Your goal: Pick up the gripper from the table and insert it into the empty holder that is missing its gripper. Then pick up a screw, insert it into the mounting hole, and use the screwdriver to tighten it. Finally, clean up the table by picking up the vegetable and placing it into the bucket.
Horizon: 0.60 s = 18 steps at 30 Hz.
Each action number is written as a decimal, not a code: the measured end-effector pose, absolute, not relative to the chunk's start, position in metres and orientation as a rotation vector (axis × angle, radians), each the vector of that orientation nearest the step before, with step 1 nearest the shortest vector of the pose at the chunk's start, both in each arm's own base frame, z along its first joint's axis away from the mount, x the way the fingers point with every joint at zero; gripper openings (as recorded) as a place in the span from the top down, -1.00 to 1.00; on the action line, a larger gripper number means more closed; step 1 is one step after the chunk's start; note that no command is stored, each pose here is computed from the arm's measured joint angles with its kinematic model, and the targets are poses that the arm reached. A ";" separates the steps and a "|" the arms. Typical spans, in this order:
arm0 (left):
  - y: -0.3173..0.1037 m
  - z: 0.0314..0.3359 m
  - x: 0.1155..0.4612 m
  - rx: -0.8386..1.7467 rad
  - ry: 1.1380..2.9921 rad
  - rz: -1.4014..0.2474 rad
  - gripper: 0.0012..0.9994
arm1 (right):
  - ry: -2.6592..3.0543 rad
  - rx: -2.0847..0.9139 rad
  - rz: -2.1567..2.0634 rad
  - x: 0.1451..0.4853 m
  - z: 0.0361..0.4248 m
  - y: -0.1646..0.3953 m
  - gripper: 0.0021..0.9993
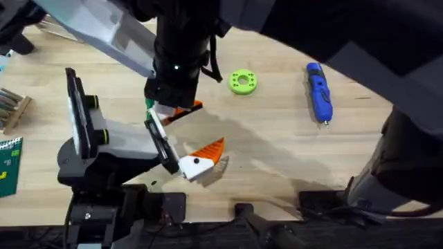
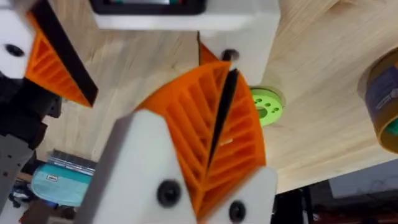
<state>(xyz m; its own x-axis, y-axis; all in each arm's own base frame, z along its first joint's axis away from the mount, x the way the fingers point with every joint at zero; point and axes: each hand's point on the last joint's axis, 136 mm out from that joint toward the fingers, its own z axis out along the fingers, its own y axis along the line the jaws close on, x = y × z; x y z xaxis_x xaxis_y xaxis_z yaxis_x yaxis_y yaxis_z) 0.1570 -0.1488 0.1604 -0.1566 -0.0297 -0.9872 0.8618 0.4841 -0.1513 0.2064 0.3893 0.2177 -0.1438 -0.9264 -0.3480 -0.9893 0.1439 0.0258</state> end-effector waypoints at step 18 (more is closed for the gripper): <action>-0.149 0.160 0.157 0.744 1.536 -0.937 -0.97 | 2.189 -1.869 0.364 0.210 0.209 0.395 0.99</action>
<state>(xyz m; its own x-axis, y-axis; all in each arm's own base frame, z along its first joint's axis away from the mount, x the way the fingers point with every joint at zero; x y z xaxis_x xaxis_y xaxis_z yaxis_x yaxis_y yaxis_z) 0.1569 -0.1488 0.1603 -0.1679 -0.0356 -0.9852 0.8599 0.4834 -0.1640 0.2099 0.3953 0.2085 -0.1533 -0.9283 -0.3388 -0.9880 0.1510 0.0333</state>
